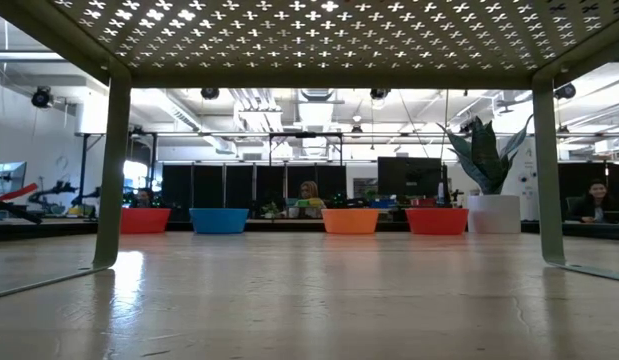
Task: Pick & Place Mini bowls
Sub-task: Stack the bottom orange bowl on the orange bowl on the shelf
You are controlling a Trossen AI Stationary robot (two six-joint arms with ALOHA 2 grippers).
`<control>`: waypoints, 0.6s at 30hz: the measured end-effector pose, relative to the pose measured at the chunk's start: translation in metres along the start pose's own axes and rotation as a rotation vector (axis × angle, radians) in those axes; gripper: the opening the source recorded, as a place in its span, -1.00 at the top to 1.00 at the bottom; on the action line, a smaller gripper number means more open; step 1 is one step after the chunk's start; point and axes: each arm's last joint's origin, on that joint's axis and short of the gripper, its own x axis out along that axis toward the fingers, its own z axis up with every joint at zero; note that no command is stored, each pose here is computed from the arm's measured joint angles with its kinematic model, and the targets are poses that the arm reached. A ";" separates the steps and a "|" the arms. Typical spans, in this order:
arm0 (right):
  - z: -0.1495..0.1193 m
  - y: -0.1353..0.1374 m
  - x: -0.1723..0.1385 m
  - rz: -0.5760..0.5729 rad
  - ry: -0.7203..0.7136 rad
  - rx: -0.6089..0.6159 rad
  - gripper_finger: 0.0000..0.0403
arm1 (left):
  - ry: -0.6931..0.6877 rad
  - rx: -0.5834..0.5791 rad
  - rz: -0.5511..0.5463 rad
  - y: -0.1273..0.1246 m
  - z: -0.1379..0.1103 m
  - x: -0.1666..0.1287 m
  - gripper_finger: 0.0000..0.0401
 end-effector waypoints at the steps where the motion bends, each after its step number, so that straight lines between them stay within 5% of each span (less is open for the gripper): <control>1: 0.000 0.000 0.000 0.000 0.000 0.001 0.71 | 0.003 -0.001 0.002 0.001 -0.001 0.001 0.63; 18: 0.000 0.000 0.000 0.000 0.000 0.002 0.71 | 0.045 -0.001 -0.022 0.007 -0.021 0.035 0.64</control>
